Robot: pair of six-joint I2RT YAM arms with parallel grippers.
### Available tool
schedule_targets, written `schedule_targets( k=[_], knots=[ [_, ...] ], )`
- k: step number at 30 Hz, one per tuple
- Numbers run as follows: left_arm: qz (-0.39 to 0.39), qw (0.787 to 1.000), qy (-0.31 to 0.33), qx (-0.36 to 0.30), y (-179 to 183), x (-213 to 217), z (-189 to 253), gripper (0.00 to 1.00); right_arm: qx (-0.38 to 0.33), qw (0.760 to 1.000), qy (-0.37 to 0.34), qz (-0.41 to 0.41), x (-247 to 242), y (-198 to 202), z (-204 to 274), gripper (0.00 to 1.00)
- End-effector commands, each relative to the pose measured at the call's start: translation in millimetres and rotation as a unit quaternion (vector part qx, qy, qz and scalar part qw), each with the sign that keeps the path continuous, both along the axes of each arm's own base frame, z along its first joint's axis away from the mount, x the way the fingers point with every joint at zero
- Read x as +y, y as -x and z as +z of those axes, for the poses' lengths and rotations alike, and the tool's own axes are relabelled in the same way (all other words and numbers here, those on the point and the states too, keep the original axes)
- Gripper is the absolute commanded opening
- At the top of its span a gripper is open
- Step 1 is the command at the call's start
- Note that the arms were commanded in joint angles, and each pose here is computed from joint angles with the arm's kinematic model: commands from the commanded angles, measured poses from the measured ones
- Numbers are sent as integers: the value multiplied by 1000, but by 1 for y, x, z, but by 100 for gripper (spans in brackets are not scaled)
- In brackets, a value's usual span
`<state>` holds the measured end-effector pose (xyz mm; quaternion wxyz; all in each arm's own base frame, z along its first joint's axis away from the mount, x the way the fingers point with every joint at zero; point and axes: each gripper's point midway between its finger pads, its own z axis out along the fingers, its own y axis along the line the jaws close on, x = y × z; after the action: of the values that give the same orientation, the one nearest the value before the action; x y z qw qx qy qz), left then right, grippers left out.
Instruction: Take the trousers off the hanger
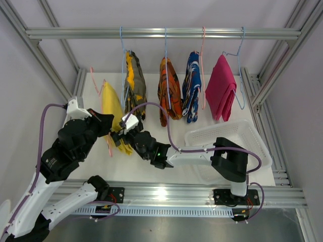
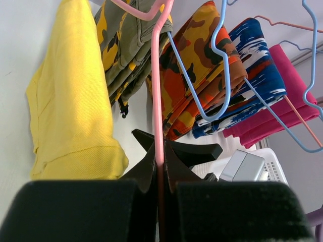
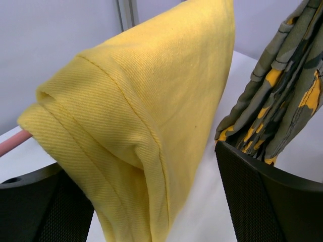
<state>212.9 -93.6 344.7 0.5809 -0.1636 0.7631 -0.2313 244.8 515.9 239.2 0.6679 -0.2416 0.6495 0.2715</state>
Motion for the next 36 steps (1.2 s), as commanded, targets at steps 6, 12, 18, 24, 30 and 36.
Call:
schedule_targets(
  k=[6,12,18,24,30,36],
  knots=[
    [-14,995,66,-79,-1,-7,51,0,-34,997,-71,-19,8,-14,48,76],
    [-18,995,67,-78,-1,-9,51,0,-40,996,-83,-18,8,-14,55,66],
    [-22,995,65,-74,-2,-11,49,0,-45,994,-96,-14,8,-14,65,61],
    [-26,995,65,-72,-2,-14,47,0,-49,993,-107,-11,8,-13,75,52],
    [-29,995,63,-68,-3,-16,45,1,-53,993,-107,-11,7,-12,83,24],
    [-26,996,58,-57,-7,-18,39,0,-58,993,-104,-6,3,-7,99,10]
  ],
)
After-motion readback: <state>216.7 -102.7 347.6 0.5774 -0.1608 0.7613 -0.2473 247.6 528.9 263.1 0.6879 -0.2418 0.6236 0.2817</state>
